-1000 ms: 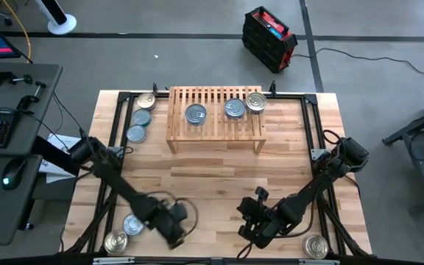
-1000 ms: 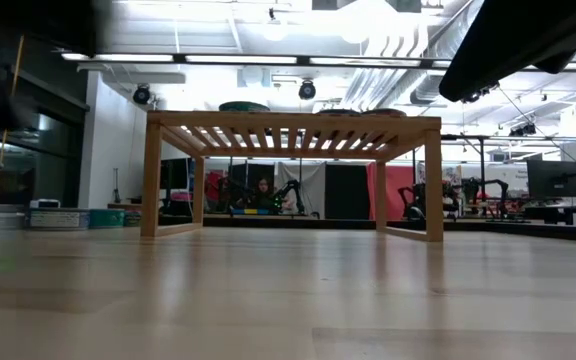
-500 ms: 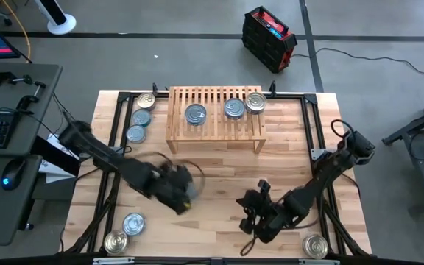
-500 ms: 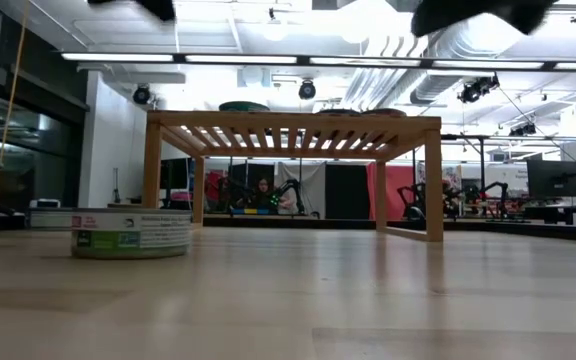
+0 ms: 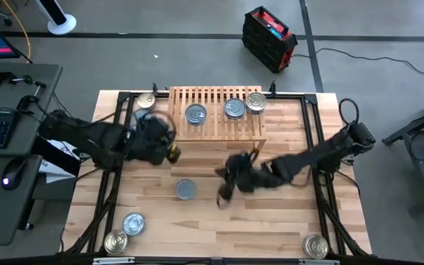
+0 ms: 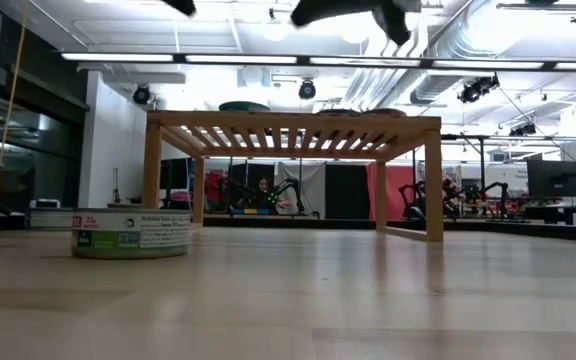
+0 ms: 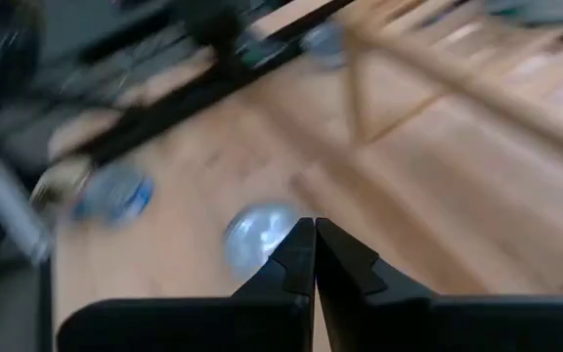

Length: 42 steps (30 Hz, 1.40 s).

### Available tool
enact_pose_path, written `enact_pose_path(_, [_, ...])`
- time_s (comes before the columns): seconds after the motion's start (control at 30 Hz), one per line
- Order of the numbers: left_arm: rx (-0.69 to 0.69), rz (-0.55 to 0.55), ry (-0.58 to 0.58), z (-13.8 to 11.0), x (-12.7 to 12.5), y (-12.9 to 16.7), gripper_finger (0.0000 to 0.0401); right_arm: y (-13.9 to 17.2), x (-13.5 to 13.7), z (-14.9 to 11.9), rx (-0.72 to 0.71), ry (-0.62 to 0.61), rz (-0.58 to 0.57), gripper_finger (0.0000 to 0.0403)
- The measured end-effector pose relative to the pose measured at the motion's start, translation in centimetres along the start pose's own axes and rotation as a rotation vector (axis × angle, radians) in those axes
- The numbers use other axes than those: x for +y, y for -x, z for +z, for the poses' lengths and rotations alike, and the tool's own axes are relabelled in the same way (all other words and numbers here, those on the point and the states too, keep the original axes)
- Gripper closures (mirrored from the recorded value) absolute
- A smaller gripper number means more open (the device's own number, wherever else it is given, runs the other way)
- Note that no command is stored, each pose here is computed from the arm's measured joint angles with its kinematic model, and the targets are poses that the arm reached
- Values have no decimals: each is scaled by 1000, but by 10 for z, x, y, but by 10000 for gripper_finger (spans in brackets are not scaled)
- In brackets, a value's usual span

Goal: Stack canned seafood by type on shelf
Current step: Adjust the green tuna can on the shelf

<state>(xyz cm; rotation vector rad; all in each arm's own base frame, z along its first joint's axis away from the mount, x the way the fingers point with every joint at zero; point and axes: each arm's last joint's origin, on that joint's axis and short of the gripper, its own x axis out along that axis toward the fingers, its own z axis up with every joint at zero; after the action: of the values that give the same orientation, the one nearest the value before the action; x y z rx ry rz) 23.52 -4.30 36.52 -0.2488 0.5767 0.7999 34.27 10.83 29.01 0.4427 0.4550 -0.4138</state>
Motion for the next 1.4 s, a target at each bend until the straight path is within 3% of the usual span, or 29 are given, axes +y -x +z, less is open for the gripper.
enact_pose_path(0.1, [25, 5, -15, -1, 5, -35, 401, 0, -24, 32, -45, -90, -23, 403])
enact_pose_path(0.2, [58, -138, -26, -6, 9, -68, 401, 19, -47, 63, -96, -137, -11, 403])
enact_pose_path(0.27, [-10, -244, 16, -3, 14, -79, 401, 38, -60, 79, -138, -148, -17, 403])
enact_pose_path(0.37, [-121, -291, 99, -5, 28, -88, 401, 70, -77, 92, -169, -150, -49, 403])
enact_pose_path(0.57, [-153, -261, 298, -28, 66, -102, 401, 124, -105, 87, -171, -219, -206, 403])
enact_pose_path(0.73, [-207, -246, 486, -31, 83, -101, 401, 147, -109, 80, -184, -242, -225, 403])
enact_pose_path(0.83, [-163, -201, 573, -34, 90, -109, 401, 152, -108, 78, -195, -232, -228, 403])
enact_pose_path(1.03, [-53, -226, 722, -40, 88, -121, 401, 152, -108, 77, -191, -219, -237, 403])
enact_pose_path(1.4, [-13, -213, 800, -44, 87, -121, 401, 152, -109, 77, -188, -175, -245, 403])
